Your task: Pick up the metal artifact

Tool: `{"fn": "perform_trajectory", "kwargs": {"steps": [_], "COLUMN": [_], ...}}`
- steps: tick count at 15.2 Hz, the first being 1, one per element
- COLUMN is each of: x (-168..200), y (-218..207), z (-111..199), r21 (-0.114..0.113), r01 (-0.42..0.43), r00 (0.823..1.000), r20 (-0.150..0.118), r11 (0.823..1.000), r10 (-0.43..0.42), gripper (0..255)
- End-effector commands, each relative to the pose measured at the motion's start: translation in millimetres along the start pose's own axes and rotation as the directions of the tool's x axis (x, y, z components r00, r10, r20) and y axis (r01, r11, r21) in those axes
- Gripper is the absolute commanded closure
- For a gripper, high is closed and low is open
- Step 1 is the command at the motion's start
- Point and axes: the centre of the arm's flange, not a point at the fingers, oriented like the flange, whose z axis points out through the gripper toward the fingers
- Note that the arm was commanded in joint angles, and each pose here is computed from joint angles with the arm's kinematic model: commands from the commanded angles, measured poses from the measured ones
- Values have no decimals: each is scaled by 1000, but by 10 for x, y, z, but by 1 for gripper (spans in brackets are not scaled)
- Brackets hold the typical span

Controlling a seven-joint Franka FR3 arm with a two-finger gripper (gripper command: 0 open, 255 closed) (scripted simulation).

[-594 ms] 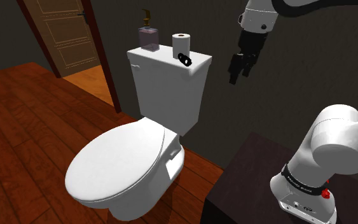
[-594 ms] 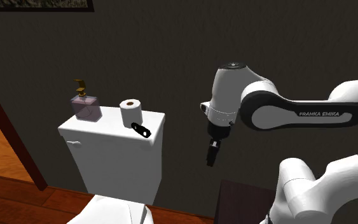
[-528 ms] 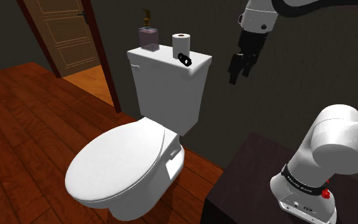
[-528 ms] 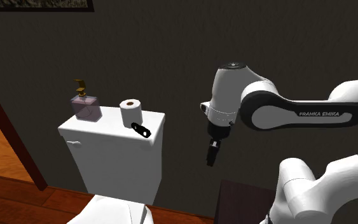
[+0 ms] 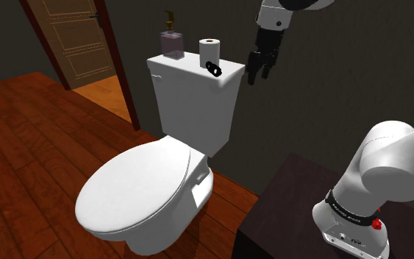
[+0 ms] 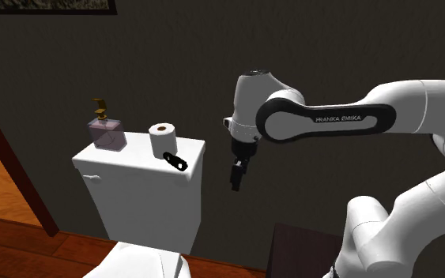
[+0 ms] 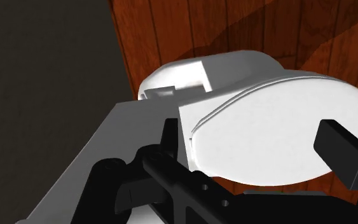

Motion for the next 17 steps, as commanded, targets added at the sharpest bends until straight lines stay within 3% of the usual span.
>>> {"fn": "perform_trajectory", "kwargs": {"steps": [1,17], "x": [267,2316], "y": [111,815], "z": [19,123], "r21": [10,98], "r01": [11,91], "r00": [1000,996], "r20": [1,4], "r11": [1000,991], "r10": [-11,-92], "gripper": [0,0]}}
